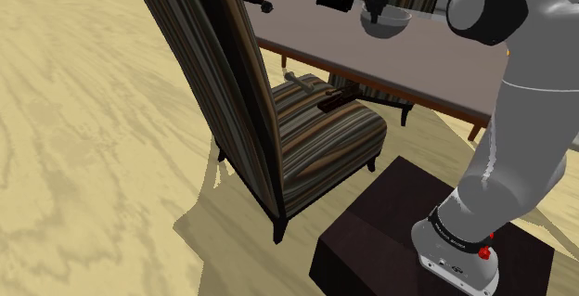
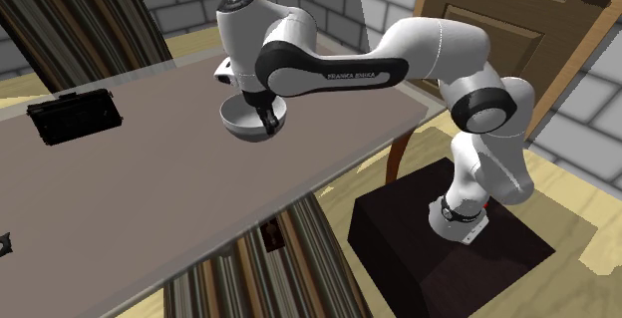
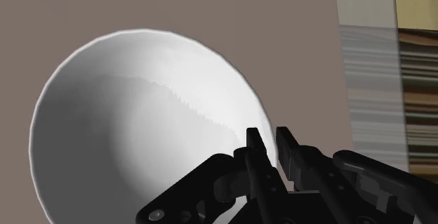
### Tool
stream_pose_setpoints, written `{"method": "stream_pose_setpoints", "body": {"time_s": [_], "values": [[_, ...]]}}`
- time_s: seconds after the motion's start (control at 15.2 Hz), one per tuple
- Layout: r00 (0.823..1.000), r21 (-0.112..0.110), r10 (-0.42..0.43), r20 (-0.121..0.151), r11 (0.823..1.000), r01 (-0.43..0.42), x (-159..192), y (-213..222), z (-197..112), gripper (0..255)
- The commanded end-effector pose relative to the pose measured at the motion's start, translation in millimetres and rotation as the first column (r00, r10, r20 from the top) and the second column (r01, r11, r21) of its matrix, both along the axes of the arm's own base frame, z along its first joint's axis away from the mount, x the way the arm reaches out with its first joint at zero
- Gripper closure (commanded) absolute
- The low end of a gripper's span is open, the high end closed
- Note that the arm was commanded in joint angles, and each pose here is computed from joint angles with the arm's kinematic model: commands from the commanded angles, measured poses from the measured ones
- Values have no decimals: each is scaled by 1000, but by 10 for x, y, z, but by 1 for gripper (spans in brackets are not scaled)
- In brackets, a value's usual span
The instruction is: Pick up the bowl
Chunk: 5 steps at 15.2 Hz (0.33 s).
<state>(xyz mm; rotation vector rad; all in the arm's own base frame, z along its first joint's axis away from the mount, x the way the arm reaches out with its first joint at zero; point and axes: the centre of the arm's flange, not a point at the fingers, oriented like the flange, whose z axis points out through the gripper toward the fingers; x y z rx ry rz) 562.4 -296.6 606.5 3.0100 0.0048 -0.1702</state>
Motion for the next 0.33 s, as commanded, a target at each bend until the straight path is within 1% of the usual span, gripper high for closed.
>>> {"method": "stream_pose_setpoints", "body": {"time_s": [0.0,0.13,0.26], "values": [[1000,0,0,0,1000,0,0,-3,108,255],[1000,0,0,0,1000,0,0,-3,213,255],[1000,0,0,0,1000,0,0,-3,221,255]]}}
